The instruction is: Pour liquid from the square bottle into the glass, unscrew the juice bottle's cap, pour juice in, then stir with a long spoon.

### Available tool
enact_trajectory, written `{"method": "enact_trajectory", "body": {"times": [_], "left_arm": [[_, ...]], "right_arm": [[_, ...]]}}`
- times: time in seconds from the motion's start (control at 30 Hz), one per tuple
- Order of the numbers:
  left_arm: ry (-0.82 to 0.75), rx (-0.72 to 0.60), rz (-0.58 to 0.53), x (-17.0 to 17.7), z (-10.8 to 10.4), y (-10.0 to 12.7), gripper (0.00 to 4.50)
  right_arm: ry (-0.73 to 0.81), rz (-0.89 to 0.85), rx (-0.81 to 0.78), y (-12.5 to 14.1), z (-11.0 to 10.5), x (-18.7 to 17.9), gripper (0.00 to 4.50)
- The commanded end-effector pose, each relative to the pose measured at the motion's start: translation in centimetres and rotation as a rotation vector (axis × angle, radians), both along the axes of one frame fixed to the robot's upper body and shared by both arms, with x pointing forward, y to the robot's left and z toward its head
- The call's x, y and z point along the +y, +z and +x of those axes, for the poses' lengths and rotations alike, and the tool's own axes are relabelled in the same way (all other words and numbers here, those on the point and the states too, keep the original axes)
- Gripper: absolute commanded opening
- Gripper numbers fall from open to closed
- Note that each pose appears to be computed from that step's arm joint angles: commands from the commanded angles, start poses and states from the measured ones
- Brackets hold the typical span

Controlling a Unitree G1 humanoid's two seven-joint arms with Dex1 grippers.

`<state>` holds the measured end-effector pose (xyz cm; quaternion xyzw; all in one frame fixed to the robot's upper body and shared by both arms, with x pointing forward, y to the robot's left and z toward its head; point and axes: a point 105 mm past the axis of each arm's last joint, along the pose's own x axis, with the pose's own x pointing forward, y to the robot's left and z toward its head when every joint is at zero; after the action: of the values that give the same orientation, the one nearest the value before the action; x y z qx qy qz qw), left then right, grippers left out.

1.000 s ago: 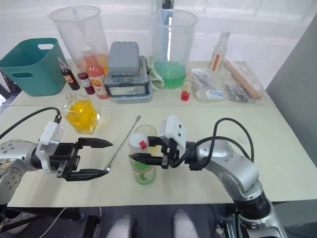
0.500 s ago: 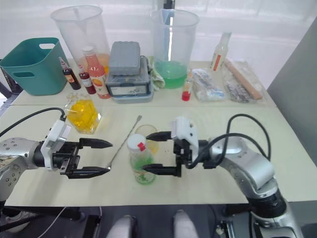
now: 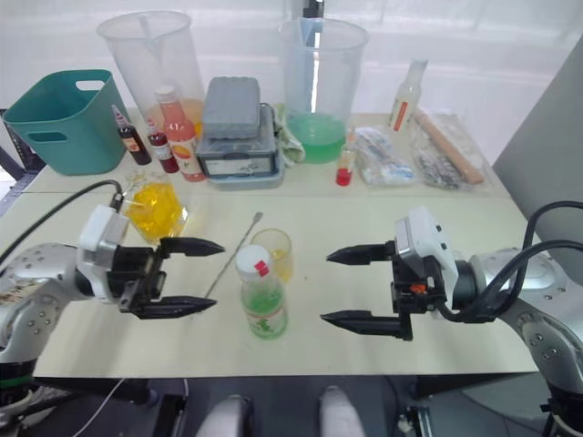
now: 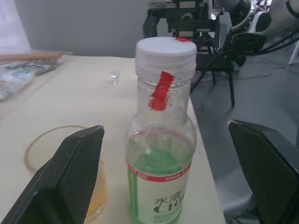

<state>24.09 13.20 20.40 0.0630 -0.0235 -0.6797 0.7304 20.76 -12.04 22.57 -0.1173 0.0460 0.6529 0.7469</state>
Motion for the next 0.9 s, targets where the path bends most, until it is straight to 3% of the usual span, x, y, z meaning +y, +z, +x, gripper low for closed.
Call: {"method": "enact_trajectory", "body": {"times": [0.03,0.63,0.9], "left_arm": [[-0.025,-0.038,0.008,-1.6,-0.2,0.3,4.50],[-0.048,0.030,-0.038,-6.1,-0.1,0.2,4.50],[-0.049,0.042,-0.027,-5.7,-0.2,-0.1,2.03]], "right_arm": [[-0.005,-0.006,-0.041,0.8,-0.6,0.1,4.48],[-0.044,0.015,-0.067,0.8,-0.2,0.9,4.48],[-0.040,0.040,-0.079,1.2,0.0,1.3,4.50]]}}
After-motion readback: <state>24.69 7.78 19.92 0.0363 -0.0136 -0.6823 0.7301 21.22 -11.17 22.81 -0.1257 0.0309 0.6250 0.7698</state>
